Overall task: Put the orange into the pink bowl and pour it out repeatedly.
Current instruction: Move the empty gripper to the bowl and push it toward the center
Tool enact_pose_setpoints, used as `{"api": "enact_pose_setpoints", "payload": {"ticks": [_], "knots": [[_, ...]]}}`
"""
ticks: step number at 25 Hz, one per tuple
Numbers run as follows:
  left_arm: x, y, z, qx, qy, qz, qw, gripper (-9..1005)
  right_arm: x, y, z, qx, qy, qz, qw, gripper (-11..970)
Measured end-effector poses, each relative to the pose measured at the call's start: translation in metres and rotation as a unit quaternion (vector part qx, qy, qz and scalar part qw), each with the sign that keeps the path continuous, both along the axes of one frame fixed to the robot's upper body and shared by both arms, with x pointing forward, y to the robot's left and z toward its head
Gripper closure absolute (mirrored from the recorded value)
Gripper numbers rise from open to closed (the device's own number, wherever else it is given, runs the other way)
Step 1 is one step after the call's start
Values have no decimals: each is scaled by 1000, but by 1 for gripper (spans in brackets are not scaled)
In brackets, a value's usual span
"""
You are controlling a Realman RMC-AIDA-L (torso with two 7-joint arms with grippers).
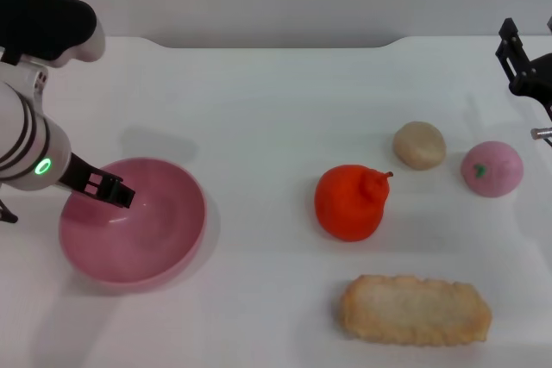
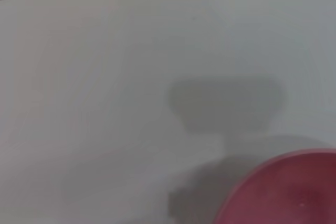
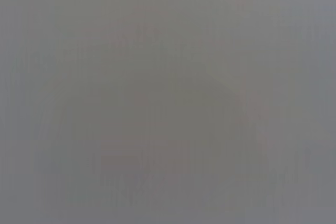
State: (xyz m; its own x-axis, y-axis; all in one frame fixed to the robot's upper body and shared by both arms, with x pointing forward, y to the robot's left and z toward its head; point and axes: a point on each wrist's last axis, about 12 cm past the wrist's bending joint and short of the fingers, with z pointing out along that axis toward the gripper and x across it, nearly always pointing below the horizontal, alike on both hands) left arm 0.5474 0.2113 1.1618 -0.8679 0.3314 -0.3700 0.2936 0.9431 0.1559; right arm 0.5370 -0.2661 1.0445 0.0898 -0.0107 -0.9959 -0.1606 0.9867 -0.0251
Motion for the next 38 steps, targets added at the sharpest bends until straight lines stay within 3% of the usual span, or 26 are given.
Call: {"api": "enact_pose_setpoints", "payload": {"ticks": [38], "knots": [[22, 4, -27, 27, 2, 3, 1000, 236, 0, 0, 0, -1, 2, 0, 1000, 365]]}}
